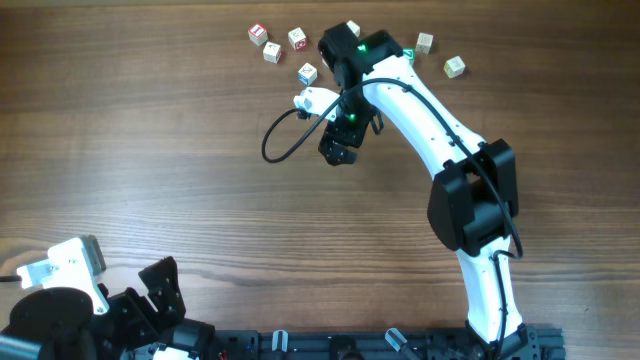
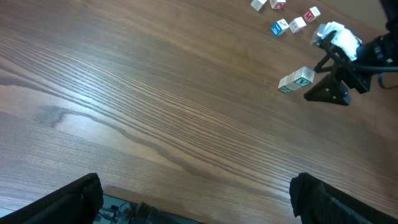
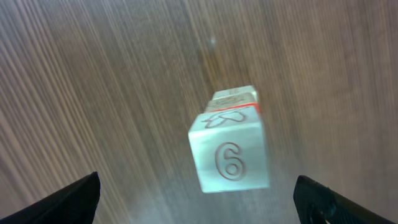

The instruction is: Form a tower

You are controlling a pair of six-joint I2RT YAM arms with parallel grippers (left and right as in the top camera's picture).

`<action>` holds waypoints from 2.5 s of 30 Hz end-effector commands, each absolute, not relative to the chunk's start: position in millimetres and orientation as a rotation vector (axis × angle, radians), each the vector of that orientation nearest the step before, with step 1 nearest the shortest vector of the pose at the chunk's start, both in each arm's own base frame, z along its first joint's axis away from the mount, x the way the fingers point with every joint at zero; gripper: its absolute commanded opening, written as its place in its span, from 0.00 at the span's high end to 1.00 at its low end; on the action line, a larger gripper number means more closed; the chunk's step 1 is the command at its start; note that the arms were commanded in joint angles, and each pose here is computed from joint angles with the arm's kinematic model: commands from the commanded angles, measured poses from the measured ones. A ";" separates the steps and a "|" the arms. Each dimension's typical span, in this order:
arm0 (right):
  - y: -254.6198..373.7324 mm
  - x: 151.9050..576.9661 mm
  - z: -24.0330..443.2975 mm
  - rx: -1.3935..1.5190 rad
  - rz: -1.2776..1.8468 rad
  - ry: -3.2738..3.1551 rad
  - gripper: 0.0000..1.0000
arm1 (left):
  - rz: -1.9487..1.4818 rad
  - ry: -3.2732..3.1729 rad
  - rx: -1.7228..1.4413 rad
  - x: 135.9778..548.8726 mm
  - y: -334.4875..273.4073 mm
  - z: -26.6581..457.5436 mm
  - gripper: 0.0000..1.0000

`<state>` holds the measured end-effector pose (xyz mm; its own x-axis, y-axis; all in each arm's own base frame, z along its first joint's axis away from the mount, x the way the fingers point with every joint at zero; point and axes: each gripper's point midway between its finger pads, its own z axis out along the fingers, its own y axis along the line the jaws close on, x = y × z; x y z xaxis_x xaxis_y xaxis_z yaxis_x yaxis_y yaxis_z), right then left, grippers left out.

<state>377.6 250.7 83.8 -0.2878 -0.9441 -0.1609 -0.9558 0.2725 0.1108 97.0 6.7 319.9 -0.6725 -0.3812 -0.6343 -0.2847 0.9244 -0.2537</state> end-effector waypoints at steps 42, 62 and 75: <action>259.4 410.3 3.7 -2.067 0.264 2.243 0.16 | -0.160 2.341 -0.486 96.7 9.2 320.4 0.00; 273.1 413.5 39.3 -2.043 0.180 2.181 0.15 | -0.161 2.341 -0.486 96.7 9.2 320.4 0.00; 272.2 412.1 48.5 -2.040 0.177 2.174 0.45 | -0.160 2.341 -0.486 96.7 9.2 320.4 0.00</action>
